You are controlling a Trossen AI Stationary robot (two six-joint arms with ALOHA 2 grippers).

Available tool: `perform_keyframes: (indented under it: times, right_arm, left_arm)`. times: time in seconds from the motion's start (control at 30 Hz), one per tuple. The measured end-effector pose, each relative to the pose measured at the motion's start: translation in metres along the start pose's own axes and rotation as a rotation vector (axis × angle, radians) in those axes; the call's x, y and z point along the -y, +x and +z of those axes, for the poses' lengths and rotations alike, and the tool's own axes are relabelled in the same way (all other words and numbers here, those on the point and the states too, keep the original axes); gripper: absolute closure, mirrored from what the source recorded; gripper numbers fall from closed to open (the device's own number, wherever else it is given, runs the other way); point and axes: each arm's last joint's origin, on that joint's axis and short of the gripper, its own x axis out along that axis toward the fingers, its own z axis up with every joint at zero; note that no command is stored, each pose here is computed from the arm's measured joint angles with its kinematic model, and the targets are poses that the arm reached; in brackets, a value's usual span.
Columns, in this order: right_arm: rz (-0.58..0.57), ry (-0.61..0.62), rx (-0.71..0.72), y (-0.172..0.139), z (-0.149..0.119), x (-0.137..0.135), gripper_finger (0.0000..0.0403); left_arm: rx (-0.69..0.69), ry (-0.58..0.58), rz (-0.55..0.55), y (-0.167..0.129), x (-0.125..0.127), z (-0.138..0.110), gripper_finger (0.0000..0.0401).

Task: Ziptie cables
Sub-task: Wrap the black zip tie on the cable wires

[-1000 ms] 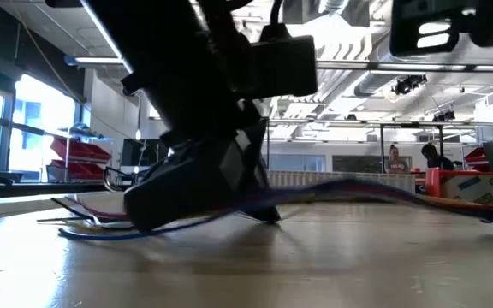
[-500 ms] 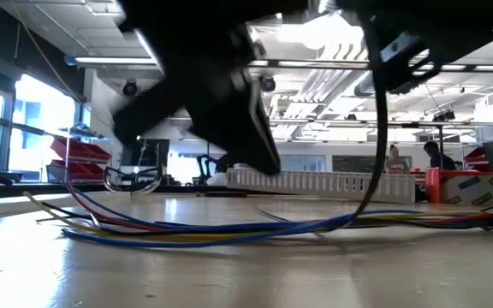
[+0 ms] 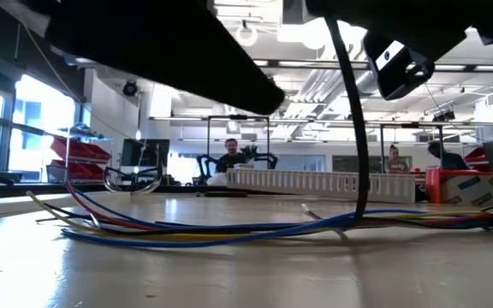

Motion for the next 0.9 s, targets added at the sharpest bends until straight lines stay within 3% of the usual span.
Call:
perform_keyframes:
  times: [0.17, 0.27, 0.47, 0.73, 0.9]
  right_arm:
    - [-0.015, 0.002, 0.008, -0.002, -0.001, -0.002, 0.0403]
    - [-0.023, 0.002, 0.011, -0.002, -0.001, -0.003, 0.0403]
    - [-0.029, 0.003, 0.014, -0.002, -0.001, -0.003, 0.0403]
    - [-0.043, -0.001, 0.017, -0.004, -0.002, -0.005, 0.0403]
    - [-0.072, -0.016, 0.024, -0.009, -0.004, -0.010, 0.0403]
  left_arm:
    - [0.260, -0.180, 0.025, 0.003, 0.002, -0.019, 0.0334]
    - [0.364, -0.195, 0.000, 0.008, 0.000, -0.024, 0.0334]
    - [0.391, -0.155, -0.158, 0.028, -0.002, -0.027, 0.0334]
    - [0.414, -0.177, -0.070, 0.027, -0.002, -0.022, 0.0334]
    - [0.421, -0.177, -0.075, 0.024, 0.003, -0.021, 0.0342]
